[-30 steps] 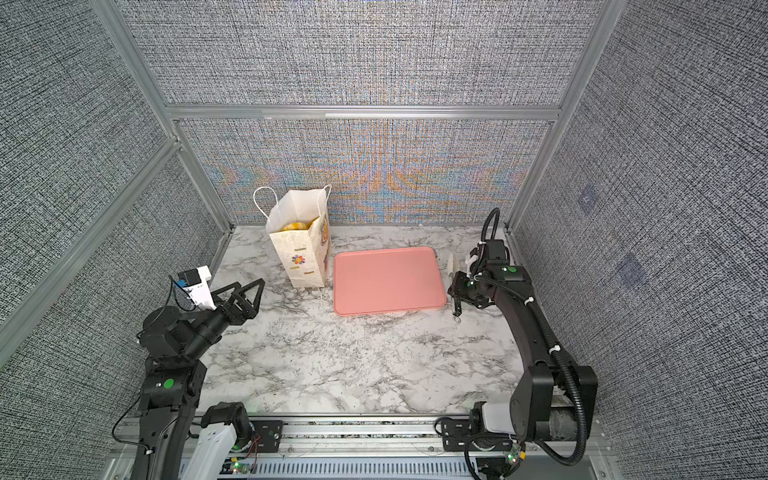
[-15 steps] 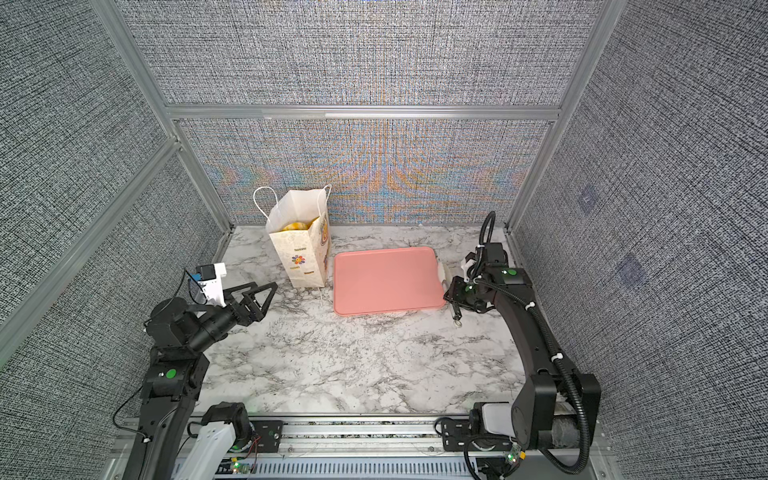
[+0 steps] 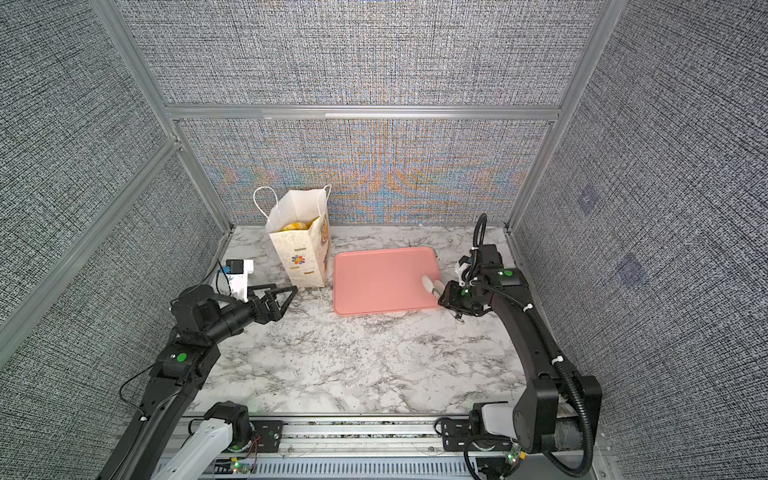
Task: Take the fake bread out of the paper bag
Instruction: 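Lift the tongs with the right gripper while the left gripper reaches toward the paper bag, then grasp the paper bag's rim with the left gripper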
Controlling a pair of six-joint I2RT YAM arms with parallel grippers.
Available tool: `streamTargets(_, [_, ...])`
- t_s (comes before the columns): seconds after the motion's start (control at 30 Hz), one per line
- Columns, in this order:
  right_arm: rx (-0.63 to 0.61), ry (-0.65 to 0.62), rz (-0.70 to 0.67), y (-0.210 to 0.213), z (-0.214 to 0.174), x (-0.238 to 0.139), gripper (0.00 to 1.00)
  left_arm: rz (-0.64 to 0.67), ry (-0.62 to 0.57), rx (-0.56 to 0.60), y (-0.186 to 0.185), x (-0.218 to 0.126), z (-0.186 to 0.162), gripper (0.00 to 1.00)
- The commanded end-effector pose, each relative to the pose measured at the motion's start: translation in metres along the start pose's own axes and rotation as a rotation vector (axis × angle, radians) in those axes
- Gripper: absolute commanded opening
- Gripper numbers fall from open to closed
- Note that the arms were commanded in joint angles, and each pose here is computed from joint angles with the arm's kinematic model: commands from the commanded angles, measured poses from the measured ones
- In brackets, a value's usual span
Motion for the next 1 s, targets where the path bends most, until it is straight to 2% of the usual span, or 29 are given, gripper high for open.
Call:
streamTargets(0.0, [0.013,0.001,-0.008,-0.001,-0.003,-0.002,0.45,0.049,0.013,0.023,0.005,0.004,0.000,0.98])
streamTargets(0.23, [0.020,-0.006,-0.004,-0.001,-0.005,-0.003,0.45,0.078,0.036,0.035,0.008,0.013,-0.001,0.98])
streamTargets(0.4, [0.018,-0.004,0.008,0.001,-0.006,-0.002,0.45,0.197,0.070,0.077,0.022,0.021,0.010,0.99])
streamTargets(0.6, [0.006,0.018,0.041,0.004,-0.012,0.002,0.46,0.372,0.186,0.160,0.040,0.043,0.046,0.99])
streamTargets(0.8, [0.001,0.015,0.059,0.007,-0.014,0.001,0.47,0.408,0.147,0.202,0.040,0.056,0.076,0.99])
streamTargets(0.97, [-0.011,0.002,0.096,0.013,-0.012,-0.004,0.47,0.455,0.181,0.206,0.047,0.074,0.097,0.99])
Point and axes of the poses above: each gripper's point midway between its finger pads, its own x axis out along the fingers, its own y axis along the line the jaws close on, z = x × y, the point moved 4 cm from there along -x, back along the fingers, and after that the axes turned 2 degrees about -x, right-handed, at the moved point
